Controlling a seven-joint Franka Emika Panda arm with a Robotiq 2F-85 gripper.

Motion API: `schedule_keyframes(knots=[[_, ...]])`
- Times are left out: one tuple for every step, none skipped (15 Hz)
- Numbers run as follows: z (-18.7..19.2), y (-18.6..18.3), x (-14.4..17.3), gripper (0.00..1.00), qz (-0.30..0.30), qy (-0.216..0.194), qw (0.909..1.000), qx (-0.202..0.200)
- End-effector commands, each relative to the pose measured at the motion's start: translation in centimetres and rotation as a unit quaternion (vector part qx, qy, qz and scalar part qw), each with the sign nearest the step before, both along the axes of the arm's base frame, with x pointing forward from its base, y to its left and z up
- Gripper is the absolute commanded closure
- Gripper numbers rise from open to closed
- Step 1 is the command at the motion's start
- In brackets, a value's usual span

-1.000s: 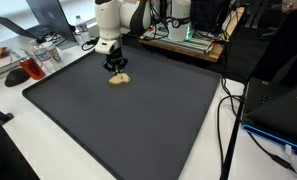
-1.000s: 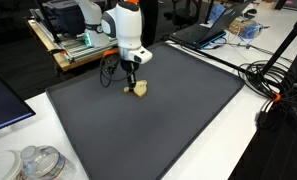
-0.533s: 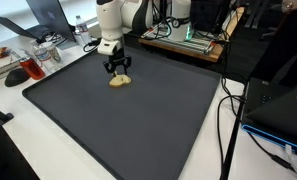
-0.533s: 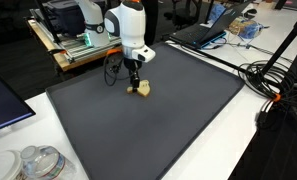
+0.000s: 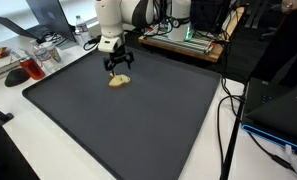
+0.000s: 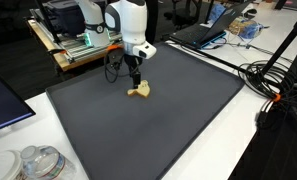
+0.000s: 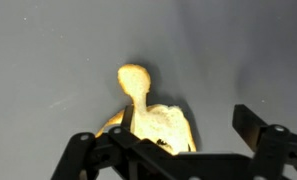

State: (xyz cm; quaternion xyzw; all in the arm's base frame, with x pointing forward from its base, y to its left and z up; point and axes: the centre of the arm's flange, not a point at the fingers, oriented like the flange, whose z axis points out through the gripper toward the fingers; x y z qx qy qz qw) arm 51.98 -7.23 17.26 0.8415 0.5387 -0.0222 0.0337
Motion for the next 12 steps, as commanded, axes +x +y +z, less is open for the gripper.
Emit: schedule_keyframes(knots=[[2.0, -0.2, -0.2, 0.0, -0.003, 0.002, 1.0, 0.007], [2.5, -0.5, 0.5, 0.0, -0.017, 0.002, 0.9999, 0.003], [3.0, -0.9, 1.2, 0.0, -0.032, 0.002, 0.9995, 0.004], [3.6, -1.5, 1.9, 0.0, -0.055, 0.001, 0.9985, 0.005], [4.2, -2.0, 2.5, 0.0, -0.072, 0.01, 0.9972, 0.019], [4.8, -2.7, 3.2, 0.0, -0.104, 0.014, 0.9941, 0.028], [5.4, -3.3, 3.9, 0.0, -0.123, 0.017, 0.9916, 0.036], [5.8, -4.1, 4.7, 0.0, -0.144, 0.018, 0.9891, 0.025], [6.4, -4.7, 5.3, 0.0, -0.145, 0.022, 0.9885, 0.039], [7.0, -5.4, 6.0, 0.0, -0.153, 0.025, 0.9869, 0.046], [7.5, -6.1, 6.5, 0.0, -0.16, 0.029, 0.9855, 0.05], [7.8, -6.8, 6.9, 0.0, -0.157, 0.032, 0.9853, 0.059]])
